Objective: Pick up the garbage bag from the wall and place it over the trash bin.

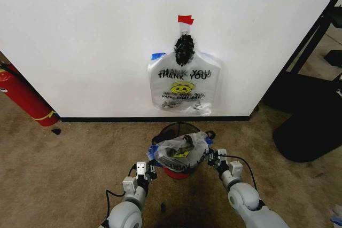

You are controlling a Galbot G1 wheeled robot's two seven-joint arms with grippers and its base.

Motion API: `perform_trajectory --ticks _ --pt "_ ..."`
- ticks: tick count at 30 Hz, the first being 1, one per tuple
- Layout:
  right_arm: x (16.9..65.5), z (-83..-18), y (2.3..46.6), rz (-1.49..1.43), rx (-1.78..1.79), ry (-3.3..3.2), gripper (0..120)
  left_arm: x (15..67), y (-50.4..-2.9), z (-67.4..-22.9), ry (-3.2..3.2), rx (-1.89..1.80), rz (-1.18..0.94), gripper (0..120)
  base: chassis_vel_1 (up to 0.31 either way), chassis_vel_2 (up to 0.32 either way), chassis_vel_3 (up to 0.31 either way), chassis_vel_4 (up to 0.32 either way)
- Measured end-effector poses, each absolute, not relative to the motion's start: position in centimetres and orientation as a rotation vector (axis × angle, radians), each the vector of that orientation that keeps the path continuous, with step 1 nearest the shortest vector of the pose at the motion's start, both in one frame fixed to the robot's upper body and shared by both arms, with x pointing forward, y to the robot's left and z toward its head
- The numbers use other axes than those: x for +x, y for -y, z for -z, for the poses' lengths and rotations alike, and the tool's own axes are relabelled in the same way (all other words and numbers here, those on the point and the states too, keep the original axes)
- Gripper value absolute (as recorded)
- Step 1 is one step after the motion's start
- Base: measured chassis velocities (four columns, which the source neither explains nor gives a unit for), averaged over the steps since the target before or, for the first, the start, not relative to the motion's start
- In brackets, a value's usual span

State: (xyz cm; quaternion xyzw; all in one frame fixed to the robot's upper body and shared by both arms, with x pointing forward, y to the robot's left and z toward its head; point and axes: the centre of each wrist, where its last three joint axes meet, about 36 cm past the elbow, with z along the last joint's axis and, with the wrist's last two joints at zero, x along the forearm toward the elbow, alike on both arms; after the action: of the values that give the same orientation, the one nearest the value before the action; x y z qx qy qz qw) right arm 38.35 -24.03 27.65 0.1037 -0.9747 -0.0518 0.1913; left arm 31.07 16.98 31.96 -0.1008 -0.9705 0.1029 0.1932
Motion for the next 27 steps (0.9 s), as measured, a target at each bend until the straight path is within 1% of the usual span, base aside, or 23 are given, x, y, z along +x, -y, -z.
perform_trajectory --ticks 1,2,3,4,5,6,8,9,10,11,12,13,14,15,16,17,18,19,21,22,24,26,27 --pt "38.0 -27.7 24.0 0.151 0.297 2.746 0 30.8 -17.1 -32.2 2.729 -0.290 -0.285 4 0.000 0.000 0.000 0.000" --pt "37.8 -27.8 24.1 0.154 0.300 2.751 0 30.6 -17.2 -32.4 2.732 -0.294 -0.282 6 0.000 0.000 0.000 0.000" --pt "37.4 -27.8 24.2 0.159 0.304 2.760 0 30.3 -17.3 -32.6 2.739 -0.298 -0.275 11 0.000 0.000 0.000 0.000" --pt "37.1 -27.8 24.3 0.160 0.307 2.764 0 30.2 -17.3 -32.7 2.743 -0.300 -0.273 13 0.000 0.000 0.000 0.000" --pt "36.3 -27.8 24.6 0.150 0.314 2.774 1 29.8 -17.5 -33.0 2.753 -0.302 -0.264 18 0.000 0.000 0.000 0.000" --pt "35.9 -27.9 24.7 0.136 0.320 2.783 7 29.5 -17.6 -33.1 2.758 -0.304 -0.259 25 0.000 0.000 0.000 0.000" --pt "35.6 -27.9 24.8 0.126 0.324 2.789 8 29.4 -17.7 -33.2 2.762 -0.305 -0.257 26 0.000 0.000 0.000 0.000" --pt "35.2 -27.9 25.0 0.112 0.329 2.798 13 29.1 -17.7 -33.3 2.767 -0.306 -0.253 33 0.000 0.000 0.000 0.000" --pt "35.0 -27.9 25.0 0.107 0.331 2.801 15 29.0 -17.8 -33.3 2.767 -0.307 -0.251 33 0.000 0.000 0.000 0.000" --pt "34.3 -28.1 25.1 0.094 0.341 2.811 21 28.4 -17.8 -33.5 2.773 -0.311 -0.246 39 0.000 0.000 0.000 0.000" --pt "34.1 -28.2 25.2 0.091 0.343 2.815 23 28.1 -17.7 -33.6 2.776 -0.313 -0.245 43 0.000 0.000 0.000 0.000" --pt "33.7 -28.3 25.3 0.080 0.346 2.828 30 27.5 -17.7 -33.8 2.779 -0.318 -0.238 50 0.000 0.000 0.000 0.000" --pt "33.3 -28.3 25.4 0.067 0.348 2.842 34 26.8 -17.6 -33.8 2.784 -0.323 -0.229 52 0.000 0.000 0.000 0.000" --pt "33.3 -28.3 25.4 0.067 0.348 2.842 34 26.8 -17.6 -33.8 2.784 -0.323 -0.229 52 0.000 0.000 0.000 0.000" --pt "33.1 -28.3 25.4 0.062 0.349 2.846 36 26.7 -17.6 -33.9 2.785 -0.324 -0.227 56 0.000 0.000 0.000 0.000" --pt "32.8 -28.3 25.6 0.045 0.352 2.865 43 25.9 -17.7 -33.9 2.790 -0.323 -0.216 62 0.000 0.000 0.000 0.000" --pt "32.6 -28.3 25.7 0.041 0.353 2.871 45 25.7 -17.7 -33.9 2.794 -0.323 -0.211 62 0.000 0.000 0.000 0.000" --pt "32.1 -28.4 25.9 0.032 0.355 2.890 51 25.0 -17.9 -33.7 2.811 -0.319 -0.190 71 0.000 0.000 0.000 0.000" --pt "31.5 -28.5 26.1 0.028 0.352 2.913 59 24.2 -18.0 -33.4 2.844 -0.312 -0.168 78 0.000 0.000 0.000 0.000" --pt "31.5 -28.5 26.1 0.028 0.352 2.913 59 24.2 -18.0 -33.4 2.844 -0.312 -0.168 78 0.000 0.000 0.000 0.000" --pt "31.2 -28.7 26.2 0.021 0.351 2.928 65 23.7 -18.0 -33.3 2.865 -0.300 -0.166 83 0.000 0.000 0.000 0.000" --pt "30.3 -29.2 26.7 0.008 0.346 2.974 79 23.0 -18.1 -33.2 2.917 -0.260 -0.164 95 0.000 0.000 0.000 0.000" --pt "30.1 -29.4 26.7 0.011 0.342 2.984 81 23.0 -18.1 -33.3 2.933 -0.251 -0.159 98 0.000 0.000 0.000 0.000"
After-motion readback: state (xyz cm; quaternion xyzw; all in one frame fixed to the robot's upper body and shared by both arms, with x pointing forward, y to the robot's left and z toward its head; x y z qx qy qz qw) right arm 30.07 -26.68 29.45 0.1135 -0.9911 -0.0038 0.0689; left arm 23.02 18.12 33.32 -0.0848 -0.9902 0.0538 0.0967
